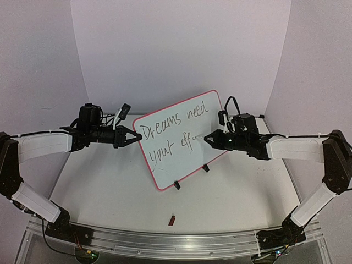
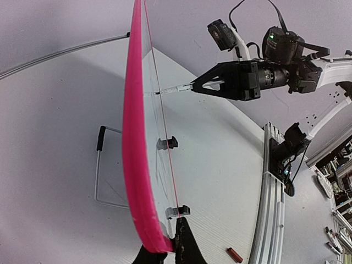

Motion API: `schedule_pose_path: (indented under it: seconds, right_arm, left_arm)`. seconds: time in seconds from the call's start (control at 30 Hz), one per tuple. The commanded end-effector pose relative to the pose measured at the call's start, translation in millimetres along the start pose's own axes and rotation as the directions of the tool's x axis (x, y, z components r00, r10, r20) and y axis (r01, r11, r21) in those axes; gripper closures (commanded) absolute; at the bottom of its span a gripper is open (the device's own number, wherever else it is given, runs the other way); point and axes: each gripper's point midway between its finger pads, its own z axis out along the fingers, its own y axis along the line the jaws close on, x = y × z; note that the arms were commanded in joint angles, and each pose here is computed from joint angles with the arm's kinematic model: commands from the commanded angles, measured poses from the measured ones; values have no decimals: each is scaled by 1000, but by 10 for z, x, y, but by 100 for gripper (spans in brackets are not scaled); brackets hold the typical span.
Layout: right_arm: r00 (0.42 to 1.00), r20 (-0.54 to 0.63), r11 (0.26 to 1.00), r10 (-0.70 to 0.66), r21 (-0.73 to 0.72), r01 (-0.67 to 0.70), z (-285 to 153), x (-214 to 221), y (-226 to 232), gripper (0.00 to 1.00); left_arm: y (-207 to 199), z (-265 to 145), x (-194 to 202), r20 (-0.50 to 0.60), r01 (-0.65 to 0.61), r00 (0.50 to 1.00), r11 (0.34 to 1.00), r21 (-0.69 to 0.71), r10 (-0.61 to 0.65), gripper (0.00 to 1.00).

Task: Write a sentence on the whiteboard

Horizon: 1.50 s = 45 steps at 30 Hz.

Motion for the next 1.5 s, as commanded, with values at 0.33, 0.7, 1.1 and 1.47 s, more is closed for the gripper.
schedule_pose_path:
  seconds: [0.33,0.7,1.1,1.47]
  right_arm:
    - [1000,11,999,-13,-48,13,40,-120,117,100]
    - [1000,-16,998,-8,-62,7,44,-26,111,100]
    - [1000,14,997,-5,-83,6,-104,-106,195,100]
    - [997,67,996,-26,-80,32,-341,-291,260,100]
  left_arm:
    - [49,80,194,-68,-69,995,997,-17,68,100]
    - [49,84,196,-68,-68,995,998,-14,67,100]
    - [40,72,188,-65,-71,995,997,-16,69,100]
    - [35,67,184,-64,-73,995,997,-17,71,100]
